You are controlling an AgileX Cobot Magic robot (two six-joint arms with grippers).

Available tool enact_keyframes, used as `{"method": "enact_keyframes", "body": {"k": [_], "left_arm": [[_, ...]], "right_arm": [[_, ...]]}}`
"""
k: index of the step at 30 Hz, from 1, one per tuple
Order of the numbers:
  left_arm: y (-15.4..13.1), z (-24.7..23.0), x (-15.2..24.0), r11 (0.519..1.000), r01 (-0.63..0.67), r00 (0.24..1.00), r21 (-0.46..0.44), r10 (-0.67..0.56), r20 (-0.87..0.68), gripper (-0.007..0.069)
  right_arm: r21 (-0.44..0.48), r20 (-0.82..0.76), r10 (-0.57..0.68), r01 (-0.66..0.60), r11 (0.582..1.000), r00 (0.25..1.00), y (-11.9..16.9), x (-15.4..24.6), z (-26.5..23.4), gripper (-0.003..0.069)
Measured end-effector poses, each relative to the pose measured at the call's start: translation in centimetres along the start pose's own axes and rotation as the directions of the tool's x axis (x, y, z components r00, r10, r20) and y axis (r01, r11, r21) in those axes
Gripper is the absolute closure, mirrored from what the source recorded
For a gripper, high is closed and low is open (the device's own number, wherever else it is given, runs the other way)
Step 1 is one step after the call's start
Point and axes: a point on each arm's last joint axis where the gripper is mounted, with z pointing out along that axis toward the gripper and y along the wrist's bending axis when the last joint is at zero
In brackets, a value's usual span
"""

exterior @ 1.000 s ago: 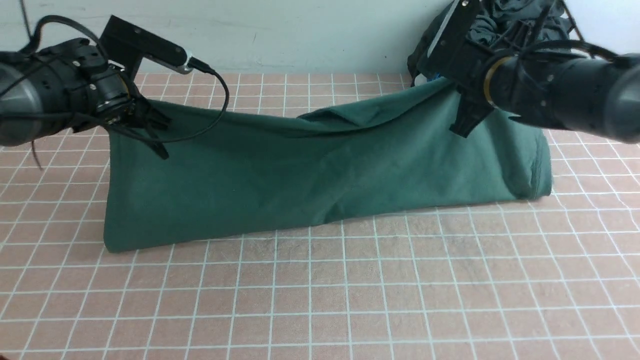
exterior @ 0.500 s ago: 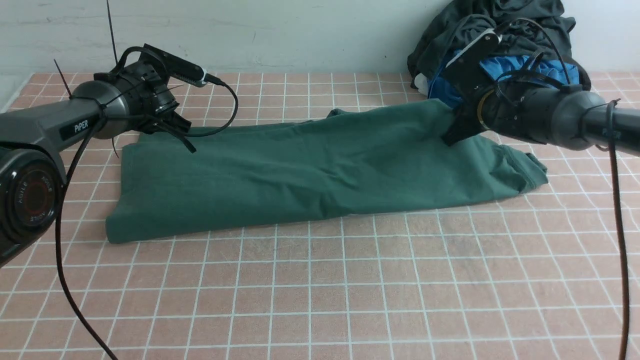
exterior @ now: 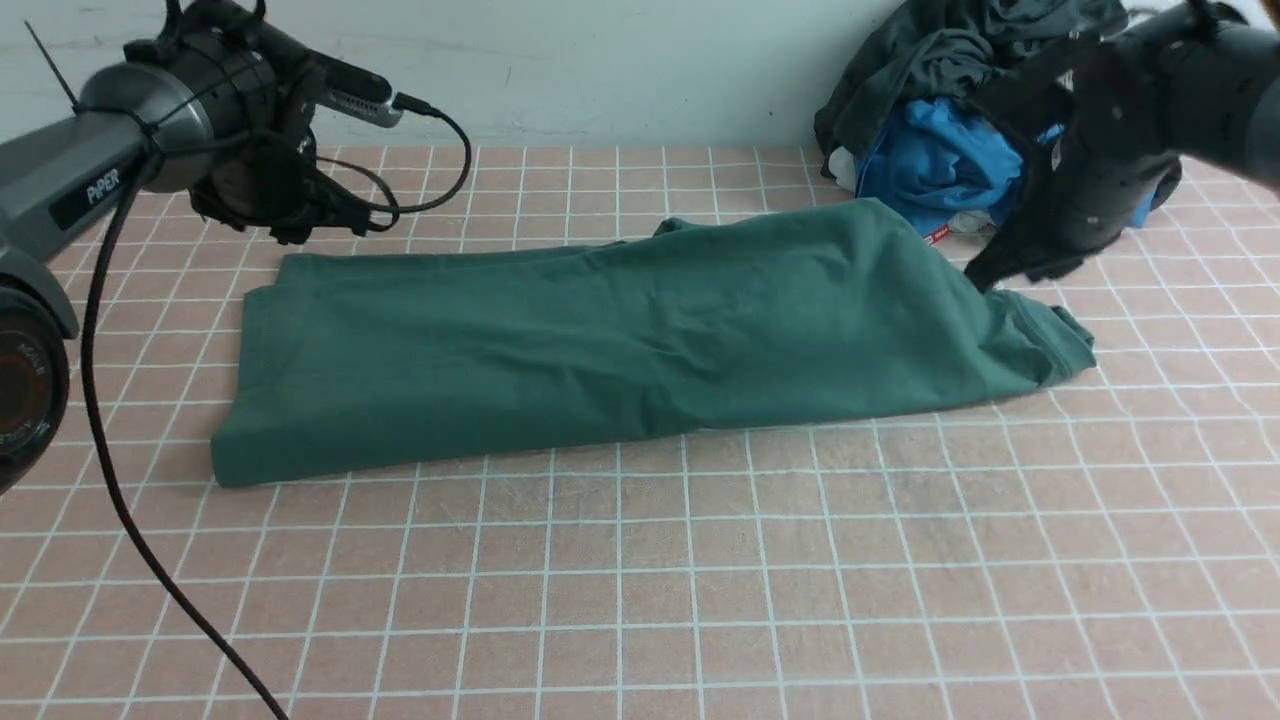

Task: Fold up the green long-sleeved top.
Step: Use both arms to drag the lower edge of the fabric forward and fold it over the upper edge, then use the right arm to clamp the right edge of the fabric

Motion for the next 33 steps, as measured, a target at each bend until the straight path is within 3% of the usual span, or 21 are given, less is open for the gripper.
{"method": "enact_keyframes", "body": {"k": [2, 5, 8, 11, 12, 14, 18, 22, 24, 27, 30, 33], "left_arm": [[-1.3, 0.0, 0.6, 0.99, -0.021, 0.998, 0.136, 0.029, -0.057, 0.0488], [-2.8, 0.9, 1.9, 0.964, -0.038, 0.989, 0.263, 0.075, -0.13, 0.0559], [-3.5, 2.1, 3.4, 0.949, -0.049, 0.974, 0.311, 0.114, -0.196, 0.0606], [-3.6, 3.1, 5.2, 0.944, -0.043, 0.952, 0.327, 0.138, -0.272, 0.0625], [-3.4, 3.6, 6.0, 0.944, -0.035, 0.944, 0.327, 0.139, -0.301, 0.0629], [-3.1, 3.7, 6.5, 0.944, -0.022, 0.94, 0.328, 0.132, -0.314, 0.0629], [-3.1, 3.5, 6.9, 0.944, -0.019, 0.939, 0.33, 0.13, -0.32, 0.0629], [-3.1, 3.3, 6.7, 0.942, -0.011, 0.943, 0.335, 0.121, -0.309, 0.0629], [-3.0, 3.1, 6.6, 0.942, -0.011, 0.946, 0.335, 0.118, -0.303, 0.0629], [-2.9, 2.2, 6.2, 0.939, 0.003, 0.955, 0.344, 0.099, -0.279, 0.0629], [-3.2, 1.9, 5.9, 0.927, 0.033, 0.961, 0.373, 0.072, -0.266, 0.0629], [-3.6, 1.8, 5.6, 0.908, 0.052, 0.969, 0.415, 0.054, -0.24, 0.0629]], "right_arm": [[-0.164, -0.035, 0.061, -0.066, 0.984, 0.997, -0.2, 1.0, 2.7, 0.0665], [-0.21, -0.039, 0.148, -0.153, 0.966, 0.988, -1.2, 1.9, 6.6, 0.067], [-0.174, -0.027, 0.278, -0.278, 0.945, 0.96, -3.0, 2.4, 7.9, 0.067], [-0.102, -0.045, 0.448, -0.45, 0.887, 0.893, -5.2, 3.5, 8.3, 0.0666], [-0.056, -0.09, 0.517, -0.522, 0.851, 0.851, -6.2, 4.2, 8.1, 0.0662], [-0.002, -0.159, 0.555, -0.563, 0.827, 0.816, -6.6, 4.7, 7.6, 0.066], [0.079, -0.241, 0.506, -0.503, 0.861, 0.828, -7.4, 4.8, 6.1, 0.0657], [0.043, -0.149, 0.482, -0.481, 0.875, 0.863, -7.9, 2.9, 4.5, 0.0648], [-0.011, -0.094, 0.466, -0.469, 0.883, 0.88, -7.5, 1.7, 3.7, 0.0648], [-0.221, 0.029, 0.408, -0.392, 0.893, 0.913, -5.2, -1.3, 2.4, 0.0646], [-0.371, 0.119, 0.316, -0.253, 0.893, 0.941, -2.3, -3.1, 2.5, 0.0646], [-0.388, 0.215, 0.21, -0.114, 0.915, 0.954, 0.0, -4.2, 4.7, 0.0646]]}}
